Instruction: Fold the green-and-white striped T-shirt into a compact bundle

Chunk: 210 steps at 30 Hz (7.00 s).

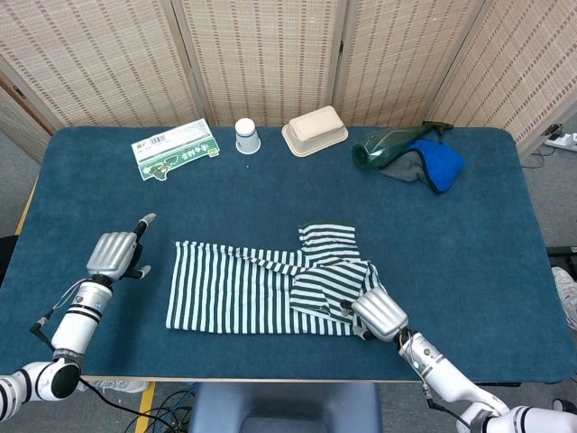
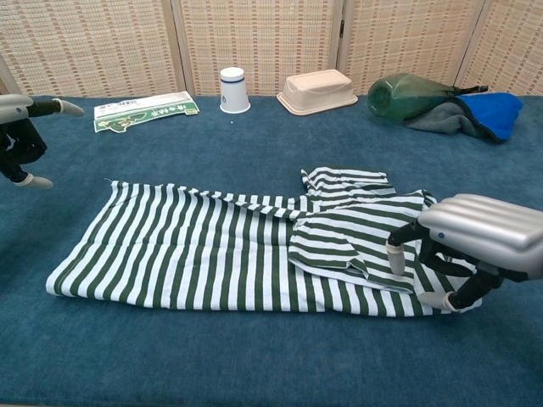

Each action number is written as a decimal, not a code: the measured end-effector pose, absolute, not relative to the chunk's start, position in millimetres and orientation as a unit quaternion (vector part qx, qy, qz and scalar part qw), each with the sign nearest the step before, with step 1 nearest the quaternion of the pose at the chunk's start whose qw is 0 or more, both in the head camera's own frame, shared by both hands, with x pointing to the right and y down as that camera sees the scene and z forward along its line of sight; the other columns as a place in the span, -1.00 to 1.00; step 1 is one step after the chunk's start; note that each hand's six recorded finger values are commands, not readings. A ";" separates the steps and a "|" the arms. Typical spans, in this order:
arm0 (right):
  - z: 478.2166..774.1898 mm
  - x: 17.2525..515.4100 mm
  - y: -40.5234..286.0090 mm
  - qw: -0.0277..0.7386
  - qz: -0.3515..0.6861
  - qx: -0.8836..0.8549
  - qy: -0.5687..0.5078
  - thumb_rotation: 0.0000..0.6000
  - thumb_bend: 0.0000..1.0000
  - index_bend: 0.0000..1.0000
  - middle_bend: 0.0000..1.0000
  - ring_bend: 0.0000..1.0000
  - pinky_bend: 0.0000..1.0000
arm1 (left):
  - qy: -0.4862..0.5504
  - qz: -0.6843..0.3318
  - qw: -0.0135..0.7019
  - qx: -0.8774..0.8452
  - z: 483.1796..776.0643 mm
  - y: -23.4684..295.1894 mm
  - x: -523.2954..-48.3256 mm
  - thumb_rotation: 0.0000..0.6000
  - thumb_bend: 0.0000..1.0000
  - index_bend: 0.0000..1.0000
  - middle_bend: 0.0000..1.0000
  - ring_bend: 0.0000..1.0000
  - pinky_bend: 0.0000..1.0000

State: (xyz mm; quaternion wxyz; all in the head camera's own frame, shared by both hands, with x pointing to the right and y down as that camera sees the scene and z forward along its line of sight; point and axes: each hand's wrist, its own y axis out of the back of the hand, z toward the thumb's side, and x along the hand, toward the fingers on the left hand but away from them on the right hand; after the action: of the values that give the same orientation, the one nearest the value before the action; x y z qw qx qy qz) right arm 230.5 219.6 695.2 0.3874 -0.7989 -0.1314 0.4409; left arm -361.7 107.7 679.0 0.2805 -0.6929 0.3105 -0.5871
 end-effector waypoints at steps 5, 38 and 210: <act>698.5 231.2 218.8 0.388 0.447 -0.796 -0.129 1.00 -0.43 -0.12 0.84 1.00 1.00 | 0.310 -0.588 0.277 -0.694 680.3 108.4 -362.8 1.00 -0.47 -1.00 0.71 0.56 0.94; 688.7 222.8 196.3 0.393 0.437 -0.788 -0.182 1.00 -0.09 0.15 0.87 1.00 1.00 | 0.320 -0.588 0.266 -0.694 679.7 110.5 -372.2 1.00 -0.47 -1.00 0.71 0.56 0.94; 704.2 201.6 159.0 0.538 0.464 -0.700 -0.063 1.00 -0.08 -0.40 0.86 1.00 1.00 | 0.283 -0.614 0.231 -0.700 686.9 160.2 -391.9 1.00 -0.47 -1.00 0.71 0.56 0.94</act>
State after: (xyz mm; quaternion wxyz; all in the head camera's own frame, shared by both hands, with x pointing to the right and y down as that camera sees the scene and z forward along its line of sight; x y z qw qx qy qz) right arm 201.6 159.0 704.2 0.5383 -0.7004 -0.0631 0.4643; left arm -391.9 160.2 686.9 0.2306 -0.7000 0.2828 -0.6139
